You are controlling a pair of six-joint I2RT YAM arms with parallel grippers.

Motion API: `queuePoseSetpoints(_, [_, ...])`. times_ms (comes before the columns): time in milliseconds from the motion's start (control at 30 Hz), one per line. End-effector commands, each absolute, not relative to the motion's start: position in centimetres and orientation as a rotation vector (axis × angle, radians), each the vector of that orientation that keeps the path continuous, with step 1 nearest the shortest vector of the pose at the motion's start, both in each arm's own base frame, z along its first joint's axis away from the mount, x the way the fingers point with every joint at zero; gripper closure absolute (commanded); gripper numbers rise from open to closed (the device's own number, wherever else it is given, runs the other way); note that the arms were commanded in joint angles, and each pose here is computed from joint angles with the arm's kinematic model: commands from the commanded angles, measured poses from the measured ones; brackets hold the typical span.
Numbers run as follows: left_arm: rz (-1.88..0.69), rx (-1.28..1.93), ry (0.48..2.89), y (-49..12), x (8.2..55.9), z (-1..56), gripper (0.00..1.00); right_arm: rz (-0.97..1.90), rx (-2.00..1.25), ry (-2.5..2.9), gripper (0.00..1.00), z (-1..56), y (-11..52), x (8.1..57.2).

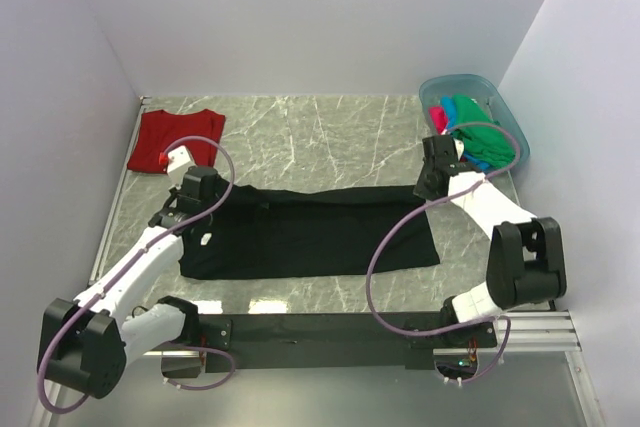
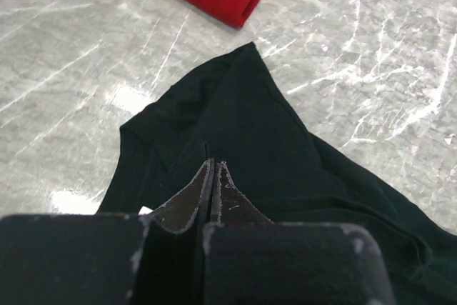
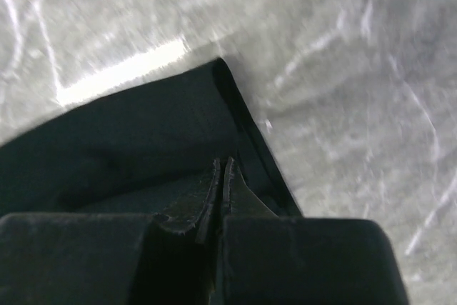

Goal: Fold and stack the t-shirts
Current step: Fold the tshirt

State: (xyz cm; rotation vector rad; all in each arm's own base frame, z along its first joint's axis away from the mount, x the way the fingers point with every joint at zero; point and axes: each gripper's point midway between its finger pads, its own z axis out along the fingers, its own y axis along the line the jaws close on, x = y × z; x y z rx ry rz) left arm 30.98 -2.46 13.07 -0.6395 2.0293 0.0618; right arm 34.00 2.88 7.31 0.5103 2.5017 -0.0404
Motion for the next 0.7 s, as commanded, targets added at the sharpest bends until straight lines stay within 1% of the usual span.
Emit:
queuePoseSetpoints(0, [0.089,-0.687,1.988,-1.5,30.3,13.4,1.00,-0.110,0.518,2.442,1.00,8.6,1.7,32.9])
queuePoseSetpoints(367, [0.095,-0.686,2.023,-2.1,28.6,12.0,1.00,-0.165,0.519,2.428,1.00,9.1,0.9,29.5])
queuePoseSetpoints(533, [0.089,-0.681,2.048,-2.8,27.3,11.7,1.00,-0.166,0.488,2.431,1.00,9.1,2.0,28.8])
queuePoseSetpoints(633, [0.035,-0.701,2.066,-3.8,26.6,11.5,0.99,-0.195,0.472,2.439,1.00,8.9,2.4,28.1])
queuePoseSetpoints(667, [0.010,-0.699,2.077,-4.2,26.4,11.4,0.97,-0.220,0.482,2.443,1.00,8.7,2.2,27.7])
